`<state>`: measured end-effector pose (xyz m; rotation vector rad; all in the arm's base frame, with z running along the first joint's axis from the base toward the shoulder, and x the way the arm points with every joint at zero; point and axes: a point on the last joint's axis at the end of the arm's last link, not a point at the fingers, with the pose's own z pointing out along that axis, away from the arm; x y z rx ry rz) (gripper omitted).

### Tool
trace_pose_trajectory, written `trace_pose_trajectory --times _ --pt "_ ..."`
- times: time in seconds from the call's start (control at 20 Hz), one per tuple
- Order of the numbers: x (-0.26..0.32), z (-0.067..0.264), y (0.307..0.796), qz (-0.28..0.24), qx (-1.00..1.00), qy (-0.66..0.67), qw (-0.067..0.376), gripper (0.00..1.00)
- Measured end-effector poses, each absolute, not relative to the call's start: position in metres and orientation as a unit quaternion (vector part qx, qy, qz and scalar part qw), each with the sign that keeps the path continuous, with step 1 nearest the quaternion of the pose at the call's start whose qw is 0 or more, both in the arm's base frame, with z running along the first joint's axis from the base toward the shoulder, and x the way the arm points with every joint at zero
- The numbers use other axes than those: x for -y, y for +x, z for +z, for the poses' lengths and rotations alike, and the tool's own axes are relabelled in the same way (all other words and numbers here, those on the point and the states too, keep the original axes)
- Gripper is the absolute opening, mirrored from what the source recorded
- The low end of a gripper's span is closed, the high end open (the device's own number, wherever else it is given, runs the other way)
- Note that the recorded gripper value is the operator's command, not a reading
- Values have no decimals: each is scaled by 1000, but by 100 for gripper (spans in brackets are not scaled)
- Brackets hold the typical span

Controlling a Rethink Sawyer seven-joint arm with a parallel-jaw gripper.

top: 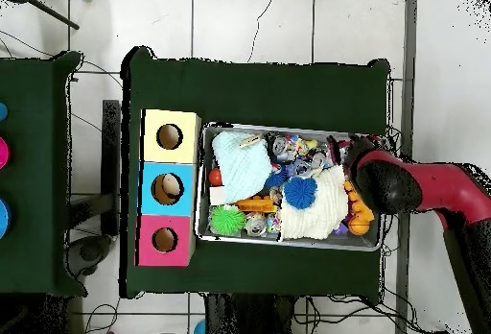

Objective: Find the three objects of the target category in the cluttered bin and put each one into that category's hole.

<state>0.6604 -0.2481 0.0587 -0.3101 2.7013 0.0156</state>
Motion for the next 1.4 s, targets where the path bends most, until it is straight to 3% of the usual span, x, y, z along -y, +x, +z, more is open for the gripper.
trace_pose_trajectory --times 1.4 --pt "291 35 652 -21 -966 -161 200 100"
